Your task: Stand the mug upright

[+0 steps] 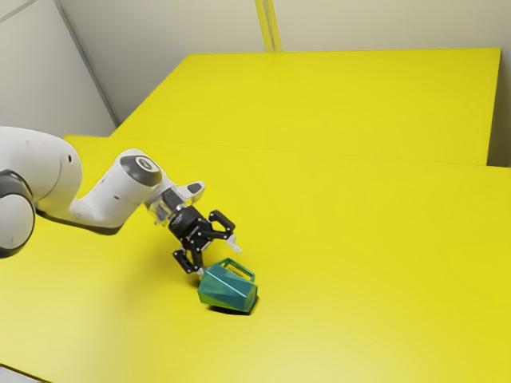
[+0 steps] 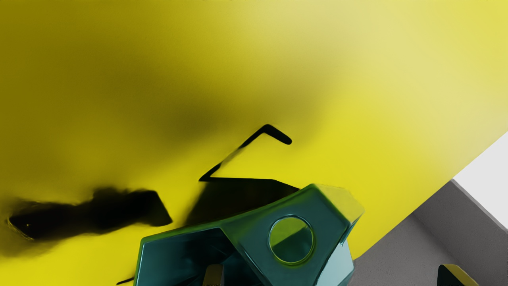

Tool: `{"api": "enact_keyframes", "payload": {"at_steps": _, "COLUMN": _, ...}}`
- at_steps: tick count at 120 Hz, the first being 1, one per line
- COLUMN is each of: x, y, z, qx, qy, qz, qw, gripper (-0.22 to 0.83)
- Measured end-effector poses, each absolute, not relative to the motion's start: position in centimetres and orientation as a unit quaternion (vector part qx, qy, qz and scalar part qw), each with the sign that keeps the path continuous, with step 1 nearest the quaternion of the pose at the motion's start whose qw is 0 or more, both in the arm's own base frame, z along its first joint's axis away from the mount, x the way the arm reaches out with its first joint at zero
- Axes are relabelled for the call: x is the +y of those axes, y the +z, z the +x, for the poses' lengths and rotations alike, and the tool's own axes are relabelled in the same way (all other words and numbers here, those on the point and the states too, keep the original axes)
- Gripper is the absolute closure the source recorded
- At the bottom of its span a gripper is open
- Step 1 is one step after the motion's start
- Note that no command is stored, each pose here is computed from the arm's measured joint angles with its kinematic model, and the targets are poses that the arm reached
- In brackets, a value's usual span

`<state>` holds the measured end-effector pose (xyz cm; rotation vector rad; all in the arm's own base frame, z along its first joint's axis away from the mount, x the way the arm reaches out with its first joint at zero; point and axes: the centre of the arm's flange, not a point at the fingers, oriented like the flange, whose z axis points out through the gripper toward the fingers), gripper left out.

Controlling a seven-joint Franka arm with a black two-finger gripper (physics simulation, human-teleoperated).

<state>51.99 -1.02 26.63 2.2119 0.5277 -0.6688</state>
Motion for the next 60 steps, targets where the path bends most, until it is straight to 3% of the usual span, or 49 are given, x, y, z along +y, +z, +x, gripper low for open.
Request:
{"api": "enact_keyframes", "payload": {"at_steps": 13, "x": -1.3, "y": 26.8, "z": 52.2, "qx": 0.205, "qy": -0.255, "qz": 0.868, "qw": 0.373, "gripper": 0.39}}
{"api": "enact_keyframes", "payload": {"at_steps": 25, "x": -1.9, "y": 27.0, "z": 52.5, "qx": 0.200, "qy": -0.251, "qz": 0.871, "qw": 0.371, "gripper": 0.57}}
{"api": "enact_keyframes", "payload": {"at_steps": 40, "x": -2.3, "y": 27.4, "z": 52.8, "qx": 0.197, "qy": -0.246, "qz": 0.873, "qw": 0.372, "gripper": 0.68}}
{"api": "enact_keyframes", "payload": {"at_steps": 60, "x": -3.1, "y": 27.6, "z": 52.9, "qx": 0.194, "qy": -0.246, "qz": 0.874, "qw": 0.371, "gripper": 0.75}}
